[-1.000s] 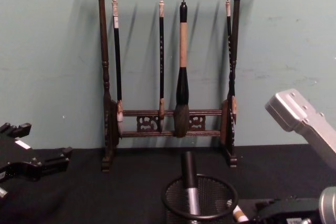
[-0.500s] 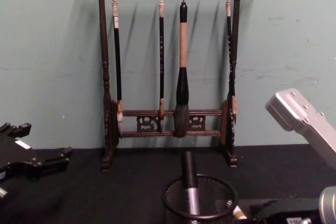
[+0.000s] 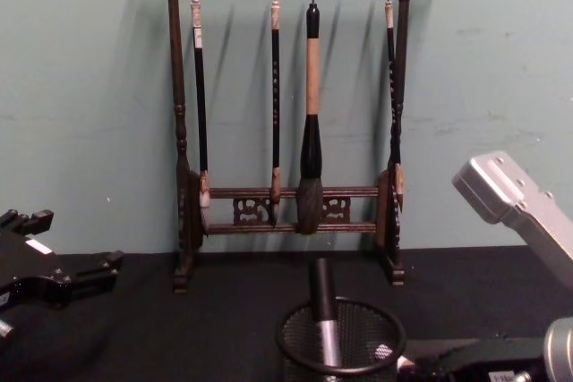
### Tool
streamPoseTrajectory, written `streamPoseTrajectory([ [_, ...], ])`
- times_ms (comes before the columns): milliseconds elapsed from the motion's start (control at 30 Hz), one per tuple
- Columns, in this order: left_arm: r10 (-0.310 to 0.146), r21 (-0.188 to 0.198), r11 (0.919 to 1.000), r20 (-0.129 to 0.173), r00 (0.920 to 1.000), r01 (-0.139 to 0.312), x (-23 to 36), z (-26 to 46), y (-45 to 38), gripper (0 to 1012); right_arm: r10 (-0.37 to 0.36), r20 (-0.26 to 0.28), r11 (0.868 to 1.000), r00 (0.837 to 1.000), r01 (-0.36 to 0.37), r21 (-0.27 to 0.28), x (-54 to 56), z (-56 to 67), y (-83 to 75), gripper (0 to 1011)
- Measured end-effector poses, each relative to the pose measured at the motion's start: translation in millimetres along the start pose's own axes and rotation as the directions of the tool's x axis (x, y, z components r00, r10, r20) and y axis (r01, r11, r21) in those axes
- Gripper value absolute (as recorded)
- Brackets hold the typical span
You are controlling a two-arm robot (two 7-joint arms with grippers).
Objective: Pick up the water-based marker from the table and place it into the pen holder.
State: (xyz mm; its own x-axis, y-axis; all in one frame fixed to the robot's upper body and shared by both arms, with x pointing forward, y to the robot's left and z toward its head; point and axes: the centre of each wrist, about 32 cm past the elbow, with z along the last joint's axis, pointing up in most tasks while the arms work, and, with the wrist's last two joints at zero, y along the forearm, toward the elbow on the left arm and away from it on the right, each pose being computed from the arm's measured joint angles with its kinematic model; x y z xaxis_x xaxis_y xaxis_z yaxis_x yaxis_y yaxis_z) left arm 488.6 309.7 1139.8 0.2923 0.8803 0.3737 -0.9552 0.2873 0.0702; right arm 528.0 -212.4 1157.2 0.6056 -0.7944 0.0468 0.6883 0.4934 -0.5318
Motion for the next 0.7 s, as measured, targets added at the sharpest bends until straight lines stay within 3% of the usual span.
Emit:
streamPoseTrajectory([
  [500, 0.000, 0.000, 1.0000, 0.000, 1.0000, 0.000, 0.0, 0.0, 0.0, 1001, 0.001, -0.003, 1.000, 1.000, -0.001, 0.004, 0.3, 0.1, -0.7, 178],
  [700, 0.000, 0.000, 1.0000, 0.000, 1.0000, 0.000, 0.0, 0.0, 0.0, 1001, -0.003, -0.003, 0.996, 1.000, 0.003, 0.089, 1.2, 2.4, -7.5, 178],
])
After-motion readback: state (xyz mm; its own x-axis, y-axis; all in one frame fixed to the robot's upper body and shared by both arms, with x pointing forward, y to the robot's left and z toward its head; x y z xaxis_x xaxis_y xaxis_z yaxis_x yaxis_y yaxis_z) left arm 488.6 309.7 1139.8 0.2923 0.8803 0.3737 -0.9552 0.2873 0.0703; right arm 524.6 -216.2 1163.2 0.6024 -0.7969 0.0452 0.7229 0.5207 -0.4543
